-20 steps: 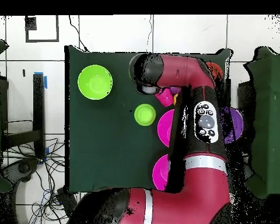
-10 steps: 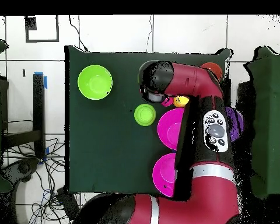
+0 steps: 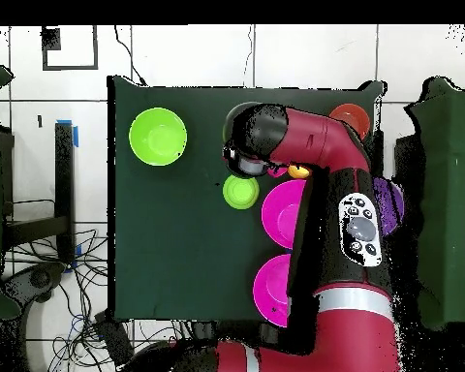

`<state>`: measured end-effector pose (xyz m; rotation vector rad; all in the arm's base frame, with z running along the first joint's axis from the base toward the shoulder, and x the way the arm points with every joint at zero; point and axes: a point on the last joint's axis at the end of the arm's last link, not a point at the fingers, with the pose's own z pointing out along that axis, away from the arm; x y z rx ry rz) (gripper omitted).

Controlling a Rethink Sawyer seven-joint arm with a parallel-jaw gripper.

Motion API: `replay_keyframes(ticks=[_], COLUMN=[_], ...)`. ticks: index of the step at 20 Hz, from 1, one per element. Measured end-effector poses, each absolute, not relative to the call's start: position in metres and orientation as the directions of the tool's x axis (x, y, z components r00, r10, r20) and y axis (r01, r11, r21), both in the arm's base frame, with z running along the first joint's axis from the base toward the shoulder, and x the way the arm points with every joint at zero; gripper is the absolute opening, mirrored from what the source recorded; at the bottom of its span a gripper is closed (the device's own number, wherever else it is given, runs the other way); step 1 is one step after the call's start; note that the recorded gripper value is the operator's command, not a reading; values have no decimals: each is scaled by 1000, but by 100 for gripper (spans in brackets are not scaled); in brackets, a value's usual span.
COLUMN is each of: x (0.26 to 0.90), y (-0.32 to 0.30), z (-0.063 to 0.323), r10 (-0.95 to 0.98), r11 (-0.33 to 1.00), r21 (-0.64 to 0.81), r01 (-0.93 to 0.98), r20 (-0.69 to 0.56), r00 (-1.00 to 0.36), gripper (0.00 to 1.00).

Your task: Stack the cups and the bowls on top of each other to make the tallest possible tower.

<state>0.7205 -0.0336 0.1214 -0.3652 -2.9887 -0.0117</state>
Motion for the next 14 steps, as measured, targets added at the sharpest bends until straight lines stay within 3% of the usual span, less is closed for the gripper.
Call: replay_keyframes(ticks=[14], x=[718], y=[-38], z=[82], r10=[244], r11=[970], r21=[-3], r01=[244], r20=[57], r00=[-968], gripper=[100])
